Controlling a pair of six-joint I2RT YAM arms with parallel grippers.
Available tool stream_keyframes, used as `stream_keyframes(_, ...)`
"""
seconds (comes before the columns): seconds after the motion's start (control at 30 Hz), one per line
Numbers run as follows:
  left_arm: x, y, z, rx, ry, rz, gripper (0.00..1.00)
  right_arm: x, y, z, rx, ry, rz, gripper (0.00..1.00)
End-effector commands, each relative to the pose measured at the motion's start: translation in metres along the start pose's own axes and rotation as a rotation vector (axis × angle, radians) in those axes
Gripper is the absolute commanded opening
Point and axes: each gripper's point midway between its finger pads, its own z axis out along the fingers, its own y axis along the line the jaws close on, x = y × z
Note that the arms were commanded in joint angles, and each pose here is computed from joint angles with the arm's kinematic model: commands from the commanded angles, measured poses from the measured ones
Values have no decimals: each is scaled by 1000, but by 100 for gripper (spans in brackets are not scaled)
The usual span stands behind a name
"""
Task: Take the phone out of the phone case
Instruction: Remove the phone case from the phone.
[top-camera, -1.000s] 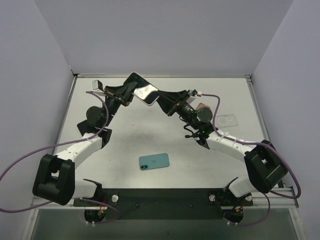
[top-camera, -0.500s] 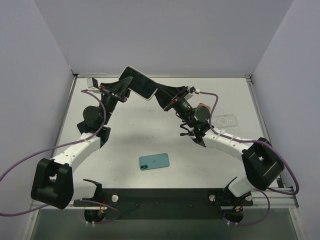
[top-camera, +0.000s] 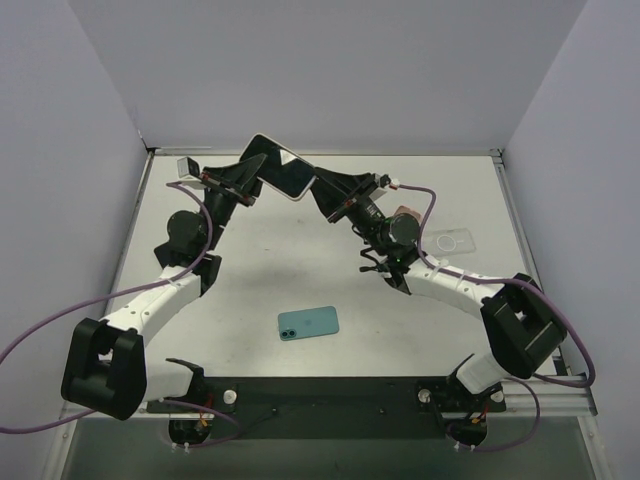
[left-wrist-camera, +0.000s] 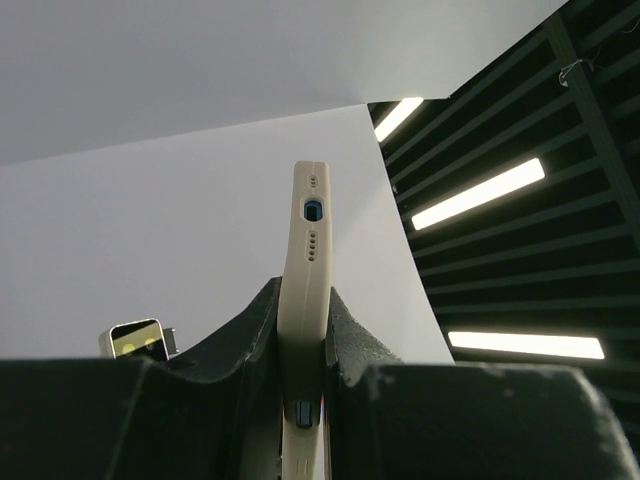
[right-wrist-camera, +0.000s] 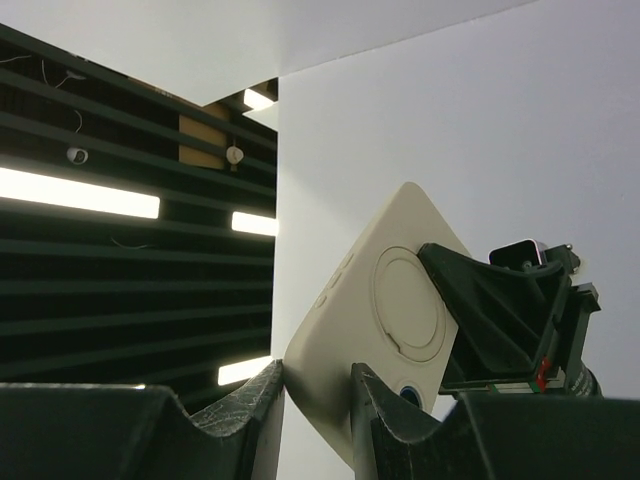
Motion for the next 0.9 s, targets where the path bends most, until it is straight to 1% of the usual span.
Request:
stream_keyframes(0.0, 58, -171, -51, 521, 243, -89, 0, -17, 59, -23, -225, -3, 18, 0)
stream_keyframes(0.07, 59, -163, -47, 475, 247, -81, 0, -33, 27, -33, -92, -43, -34, 0)
stream_keyframes(0.1, 59, -159, -46, 453, 244, -81, 0, -30, 29, -40, -73, -40, -63, 0)
stream_keyframes(0.17, 57, -152, -46, 428, 235, -85, 0, -47, 0, -57, 38, -93, -125, 0)
stream_keyframes(0.2, 56, -150, -46, 422, 233, -90, 0, -46, 3, -63, 45, -98, -149, 0)
stream_keyframes(0.27, 56, -147, -44, 408, 239, -92, 0, -53, -16, -74, 132, -105, -202, 0)
stream_keyframes(0.3, 56, -143, -42, 386, 245, -92, 0, -54, -10, -77, 138, -105, -230, 0)
stream_keyframes(0.37, 61, -139, -40, 352, 268, -82, 0, -53, -22, -82, 215, -88, -271, 0)
stream_keyframes(0.4, 62, -132, -37, 319, 271, -65, 0, -49, -20, -83, 239, -58, -338, 0)
stream_keyframes(0.43, 64, -127, -35, 296, 281, -51, 0, -38, -23, -83, 281, 16, -375, 0)
stream_keyframes(0.47, 70, -121, -37, 263, 319, -35, 0, -35, -27, -81, 356, 48, -402, 0)
stream_keyframes(0.5, 71, -112, -34, 219, 327, -19, 0, -29, -24, -82, 384, 96, -533, 0)
stream_keyframes(0.53, 74, -104, -33, 185, 346, -7, 0, -28, -27, -86, 443, 120, -597, 0)
stream_keyframes(0.57, 79, -93, -35, 144, 380, 4, 0, -44, -54, -110, 658, 72, -614, 0)
stream_keyframes(0.6, 79, -77, -36, 85, 382, 23, 0, -34, -29, -107, 652, 110, -810, 10)
stream_keyframes(0.63, 79, -68, -38, 54, 392, 40, 0, -40, -25, -115, 712, 83, -873, 15)
stream_keyframes(0.67, 79, -55, -41, 16, 399, 67, 0, -50, -29, -134, 833, 53, -914, 21)
stream_keyframes(0.7, 78, -41, -44, -38, 394, 67, 0, -47, -11, -132, 824, 44, -967, 28)
stream_keyframes(0.73, 77, -32, -45, -64, 396, 77, 0, -47, -6, -135, 840, 57, -1025, 31)
stream_keyframes(0.77, 77, -24, -46, -86, 405, 99, 0, -49, -5, -143, 887, 57, -1045, 32)
stream_keyframes(0.8, 76, -14, -46, -120, 405, 95, 0, -43, 8, -138, 865, 63, -1077, 38)
stream_keyframes(0.83, 77, -9, -47, -133, 414, 102, 0, -37, 7, -142, 891, 107, -1115, 41)
stream_keyframes(0.87, 77, -3, -47, -148, 424, 106, 0, -35, 7, -141, 905, 119, -1140, 44)
